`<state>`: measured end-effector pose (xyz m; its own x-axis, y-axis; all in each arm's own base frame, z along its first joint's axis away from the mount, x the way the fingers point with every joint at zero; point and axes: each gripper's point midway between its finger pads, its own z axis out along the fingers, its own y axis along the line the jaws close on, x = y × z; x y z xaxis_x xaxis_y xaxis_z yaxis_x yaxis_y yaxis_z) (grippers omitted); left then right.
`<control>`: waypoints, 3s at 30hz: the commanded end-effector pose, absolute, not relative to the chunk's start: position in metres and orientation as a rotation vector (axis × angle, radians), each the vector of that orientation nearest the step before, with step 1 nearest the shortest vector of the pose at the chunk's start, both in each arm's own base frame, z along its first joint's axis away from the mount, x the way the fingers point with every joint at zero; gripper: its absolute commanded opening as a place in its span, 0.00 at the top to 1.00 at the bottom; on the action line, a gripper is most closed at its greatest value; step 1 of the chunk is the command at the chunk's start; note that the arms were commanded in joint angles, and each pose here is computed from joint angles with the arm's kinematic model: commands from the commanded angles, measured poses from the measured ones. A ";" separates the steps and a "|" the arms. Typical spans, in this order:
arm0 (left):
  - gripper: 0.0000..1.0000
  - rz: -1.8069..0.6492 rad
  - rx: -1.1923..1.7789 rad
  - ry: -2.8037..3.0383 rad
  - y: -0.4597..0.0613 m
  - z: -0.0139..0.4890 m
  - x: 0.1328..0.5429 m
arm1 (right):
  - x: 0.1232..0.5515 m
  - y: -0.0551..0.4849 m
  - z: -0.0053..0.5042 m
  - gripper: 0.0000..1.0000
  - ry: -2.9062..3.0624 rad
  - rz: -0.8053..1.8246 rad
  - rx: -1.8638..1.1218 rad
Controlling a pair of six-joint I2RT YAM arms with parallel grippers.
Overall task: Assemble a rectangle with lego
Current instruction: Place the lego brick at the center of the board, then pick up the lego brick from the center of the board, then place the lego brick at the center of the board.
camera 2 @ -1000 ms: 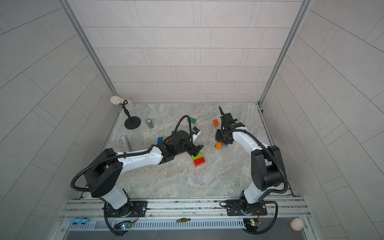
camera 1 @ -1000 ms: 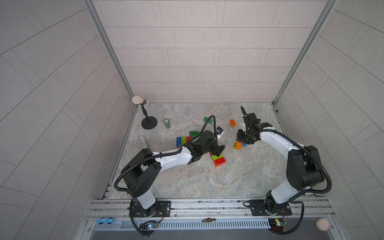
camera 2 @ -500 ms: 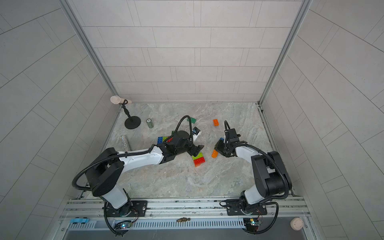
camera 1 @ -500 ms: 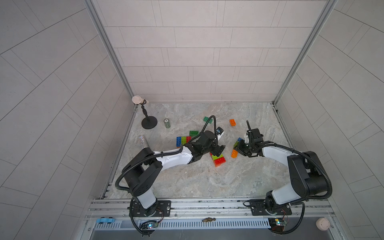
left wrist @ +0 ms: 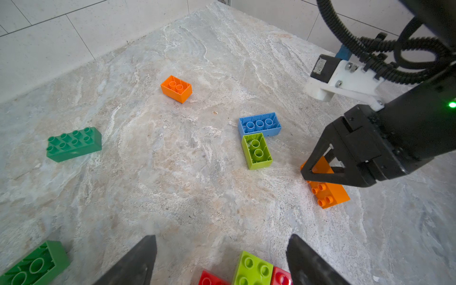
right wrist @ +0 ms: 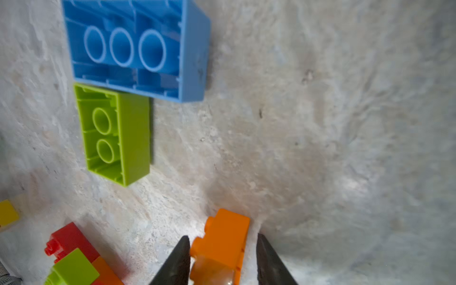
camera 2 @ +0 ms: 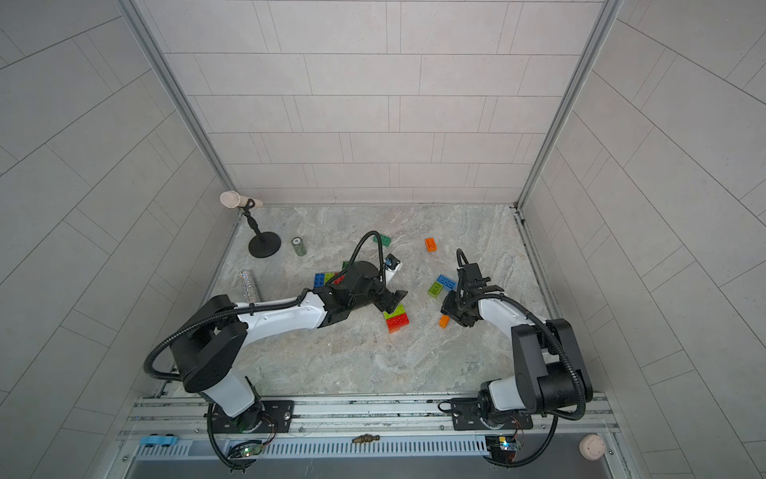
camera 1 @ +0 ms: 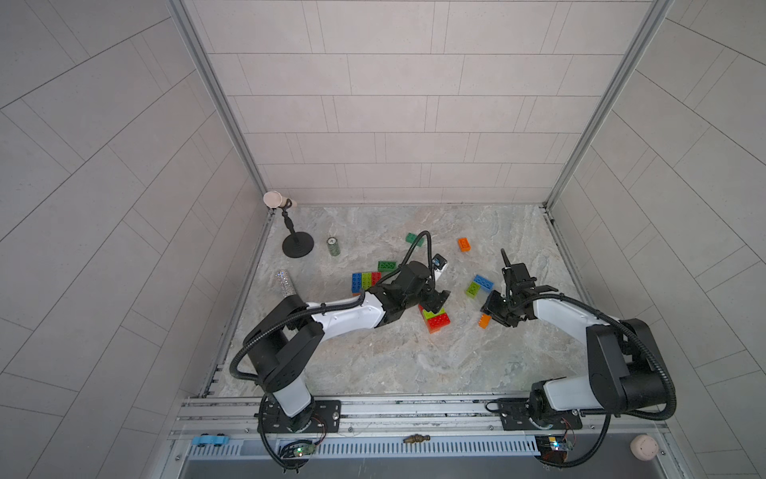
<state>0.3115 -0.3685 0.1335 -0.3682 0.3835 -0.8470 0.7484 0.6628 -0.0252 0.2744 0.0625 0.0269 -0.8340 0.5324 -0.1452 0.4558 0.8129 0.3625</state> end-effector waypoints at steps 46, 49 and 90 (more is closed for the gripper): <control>0.05 -1.081 0.423 1.991 -0.385 0.203 0.309 | 0.378 0.172 0.194 0.83 2.111 1.139 0.628; 0.11 -1.126 0.393 2.014 -0.382 0.198 0.317 | 0.375 0.179 0.196 0.83 2.115 1.183 0.621; 0.76 -0.863 0.614 2.105 -0.369 0.149 0.355 | 0.367 0.130 0.191 0.54 2.206 1.105 0.631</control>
<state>0.3385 -0.3754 0.1616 -0.6475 0.0432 -0.7608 0.6251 0.6012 -0.4978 0.3663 0.1594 0.1884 -0.7420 0.6191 -0.2571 0.1213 0.5011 0.8568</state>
